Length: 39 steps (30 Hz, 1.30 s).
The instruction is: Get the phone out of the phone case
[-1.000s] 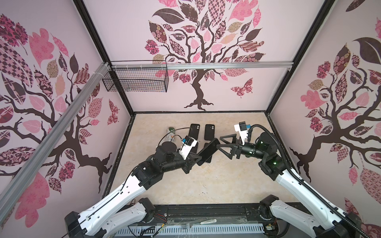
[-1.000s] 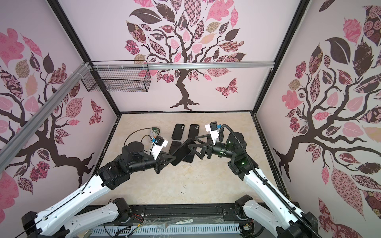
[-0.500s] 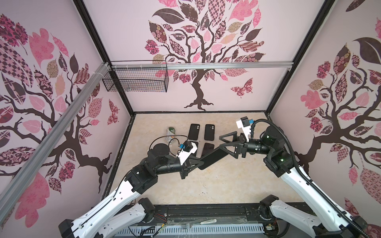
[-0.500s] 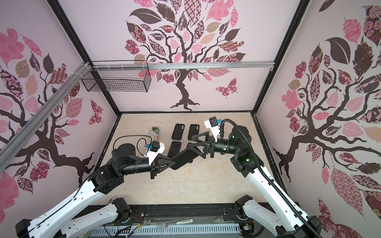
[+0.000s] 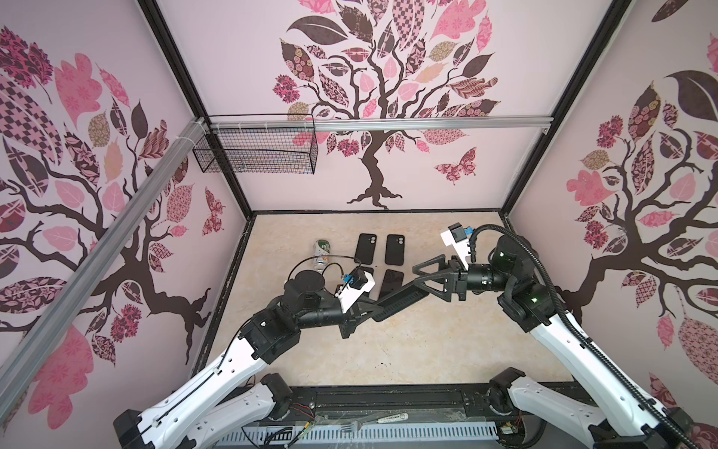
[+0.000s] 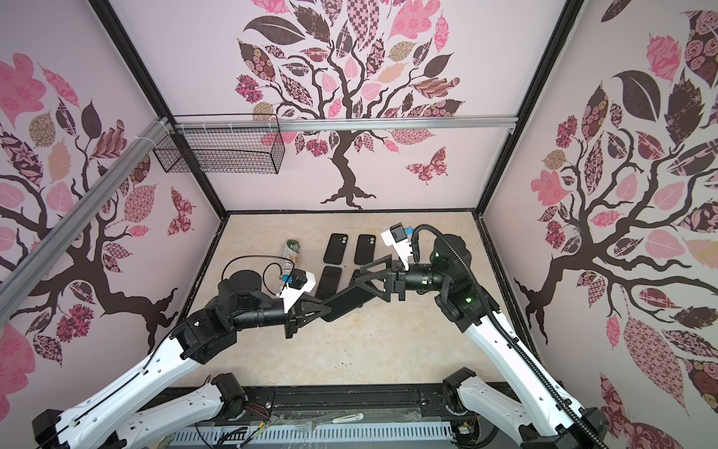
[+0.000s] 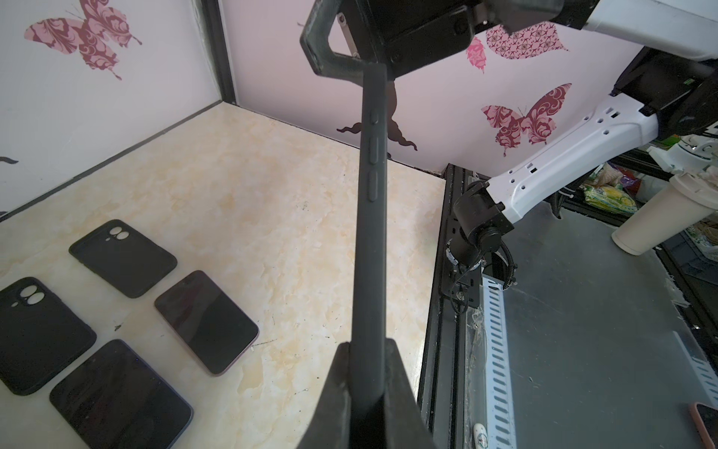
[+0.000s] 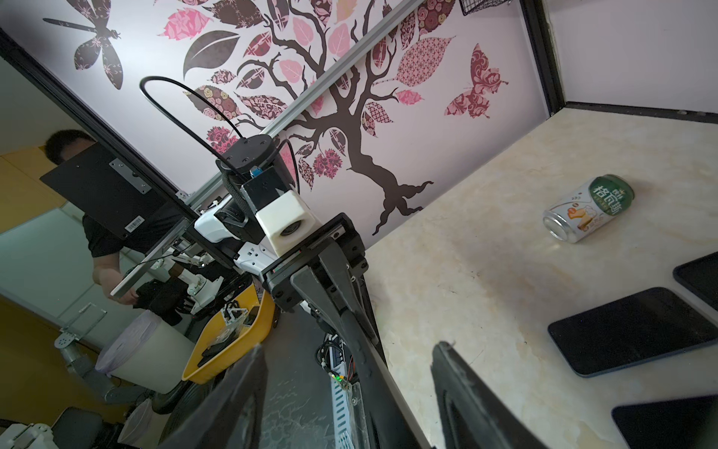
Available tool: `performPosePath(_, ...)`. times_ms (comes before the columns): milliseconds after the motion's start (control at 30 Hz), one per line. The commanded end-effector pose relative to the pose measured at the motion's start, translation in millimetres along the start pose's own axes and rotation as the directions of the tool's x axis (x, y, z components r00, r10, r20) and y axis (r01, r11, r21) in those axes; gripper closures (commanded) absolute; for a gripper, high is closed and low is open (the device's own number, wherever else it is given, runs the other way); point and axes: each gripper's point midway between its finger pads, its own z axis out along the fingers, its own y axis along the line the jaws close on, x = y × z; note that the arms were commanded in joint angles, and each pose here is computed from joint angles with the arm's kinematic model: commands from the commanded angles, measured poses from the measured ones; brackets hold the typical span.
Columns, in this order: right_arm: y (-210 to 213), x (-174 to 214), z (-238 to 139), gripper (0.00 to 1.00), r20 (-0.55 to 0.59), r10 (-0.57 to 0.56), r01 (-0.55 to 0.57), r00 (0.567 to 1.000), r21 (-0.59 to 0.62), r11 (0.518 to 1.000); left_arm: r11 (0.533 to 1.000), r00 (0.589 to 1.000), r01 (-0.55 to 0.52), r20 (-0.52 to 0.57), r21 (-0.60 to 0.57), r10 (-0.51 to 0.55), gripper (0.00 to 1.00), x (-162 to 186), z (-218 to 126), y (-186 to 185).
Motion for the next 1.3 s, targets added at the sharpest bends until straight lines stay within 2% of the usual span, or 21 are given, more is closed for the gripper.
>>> performPosePath(0,5.0,-6.8,-1.5,0.3,0.001,-0.021,0.021,1.0,0.003,1.0,0.998,0.993,-0.062,0.106,0.026,0.059,1.0,-26.5,-9.6,-9.3)
performPosePath(200,18.6,-5.4,-1.0,0.35,-0.02,-0.004,0.003,1.0,-0.081,0.997,0.997,0.992,-0.061,0.116,0.04,0.056,1.0,-27.7,-10.7,-12.3)
performPosePath(667,15.2,-4.8,1.7,0.52,-0.02,0.067,-0.068,0.998,-0.091,0.993,0.997,0.989,-0.063,0.139,0.052,0.056,1.0,-34.6,-8.2,-12.6)
performPosePath(867,15.9,-5.1,2.4,0.52,-0.017,0.096,-0.097,0.995,-0.109,0.989,0.998,0.99,-0.059,0.126,0.031,0.055,1.0,-30.7,-7.1,-8.7)
performPosePath(1100,8.3,1.8,4.5,0.58,-0.03,0.134,-0.136,0.991,-0.097,0.986,0.998,0.989,-0.066,0.137,0.016,0.064,1.0,-34.4,-9.6,-7.6)
performPosePath(1267,4.1,6.2,5.4,0.5,-0.038,0.14,-0.143,0.989,-0.09,0.986,0.998,0.986,-0.067,0.153,0.022,0.062,1.0,-39.6,-11.0,-9.3)
